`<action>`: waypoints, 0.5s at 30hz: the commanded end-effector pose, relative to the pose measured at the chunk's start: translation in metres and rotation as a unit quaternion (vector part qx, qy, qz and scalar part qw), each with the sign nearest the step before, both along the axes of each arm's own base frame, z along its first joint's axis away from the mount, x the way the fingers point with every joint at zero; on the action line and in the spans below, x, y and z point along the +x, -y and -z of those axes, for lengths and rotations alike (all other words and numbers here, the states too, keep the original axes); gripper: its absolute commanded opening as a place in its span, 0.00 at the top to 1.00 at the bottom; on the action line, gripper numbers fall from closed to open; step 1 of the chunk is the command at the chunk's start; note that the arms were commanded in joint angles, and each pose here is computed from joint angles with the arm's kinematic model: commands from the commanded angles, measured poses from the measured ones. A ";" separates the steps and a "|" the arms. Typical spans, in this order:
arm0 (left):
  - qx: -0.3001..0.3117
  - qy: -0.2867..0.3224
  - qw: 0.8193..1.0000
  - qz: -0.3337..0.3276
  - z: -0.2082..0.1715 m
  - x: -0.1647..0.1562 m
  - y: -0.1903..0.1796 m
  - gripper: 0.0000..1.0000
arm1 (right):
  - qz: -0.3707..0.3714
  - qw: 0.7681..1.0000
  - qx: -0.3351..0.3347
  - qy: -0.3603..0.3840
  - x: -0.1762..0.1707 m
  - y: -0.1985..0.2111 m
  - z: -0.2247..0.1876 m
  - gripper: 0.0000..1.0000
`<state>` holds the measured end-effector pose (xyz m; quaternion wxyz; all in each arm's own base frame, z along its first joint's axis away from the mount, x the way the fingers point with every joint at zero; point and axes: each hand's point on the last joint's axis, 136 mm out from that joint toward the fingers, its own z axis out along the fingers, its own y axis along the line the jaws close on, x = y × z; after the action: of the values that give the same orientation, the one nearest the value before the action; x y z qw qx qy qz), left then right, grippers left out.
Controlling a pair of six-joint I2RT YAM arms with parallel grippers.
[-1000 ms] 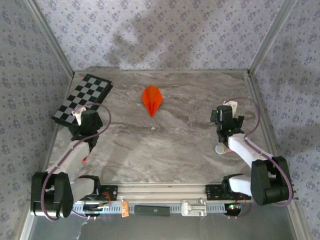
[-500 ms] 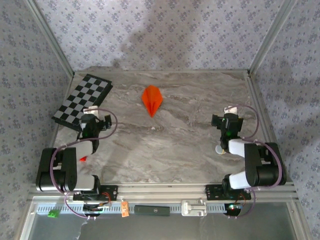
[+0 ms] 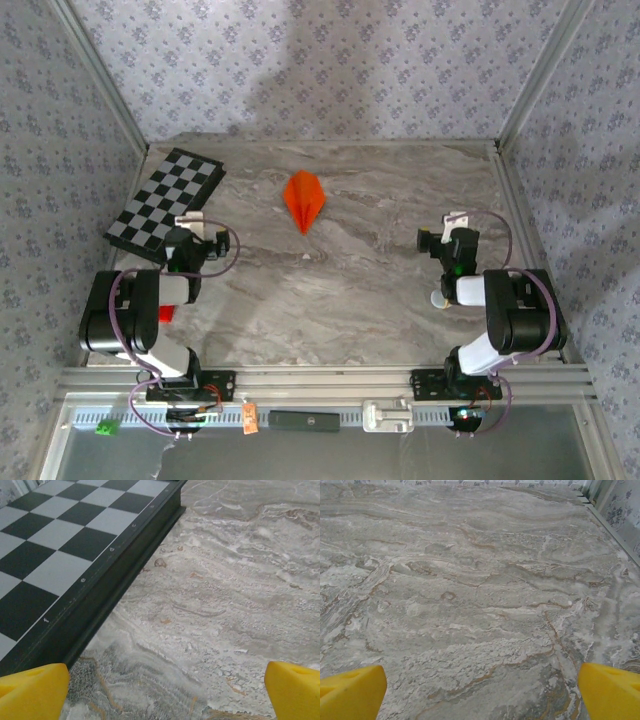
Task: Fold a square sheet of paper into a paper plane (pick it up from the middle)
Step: Reset both arms
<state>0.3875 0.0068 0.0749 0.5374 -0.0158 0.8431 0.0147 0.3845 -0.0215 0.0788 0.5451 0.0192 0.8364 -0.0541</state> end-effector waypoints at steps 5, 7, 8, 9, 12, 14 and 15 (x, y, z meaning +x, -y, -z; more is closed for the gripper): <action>-0.001 0.021 0.999 -0.025 -0.014 0.010 -0.010 0.00 | -0.009 1.000 0.011 0.005 0.007 -0.002 -0.005 0.00; -0.001 0.021 0.999 -0.025 -0.013 0.010 -0.010 0.00 | -0.008 1.000 0.010 0.005 0.007 -0.001 -0.005 0.00; 0.000 0.022 0.999 -0.026 -0.014 0.010 -0.010 0.00 | -0.009 1.000 0.011 0.005 0.007 -0.002 -0.005 0.00; 0.000 0.022 0.999 -0.025 -0.014 0.010 -0.010 0.00 | -0.009 1.000 0.011 0.005 0.007 -0.002 -0.005 0.00; -0.001 0.021 0.999 -0.025 -0.014 0.010 -0.010 0.00 | -0.009 1.000 0.010 0.005 0.007 -0.001 -0.005 0.00; -0.001 0.021 0.999 -0.024 -0.014 0.010 -0.009 0.00 | -0.009 1.000 0.011 0.005 0.007 -0.002 -0.005 0.00; -0.001 0.019 1.000 -0.025 -0.013 0.010 -0.010 0.00 | -0.009 1.000 0.011 0.005 0.007 -0.002 -0.005 0.00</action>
<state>0.3870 0.0131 0.0742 0.5352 -0.0285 0.8438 0.0269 0.3850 -0.0200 0.0788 0.5456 0.0155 0.8366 -0.0457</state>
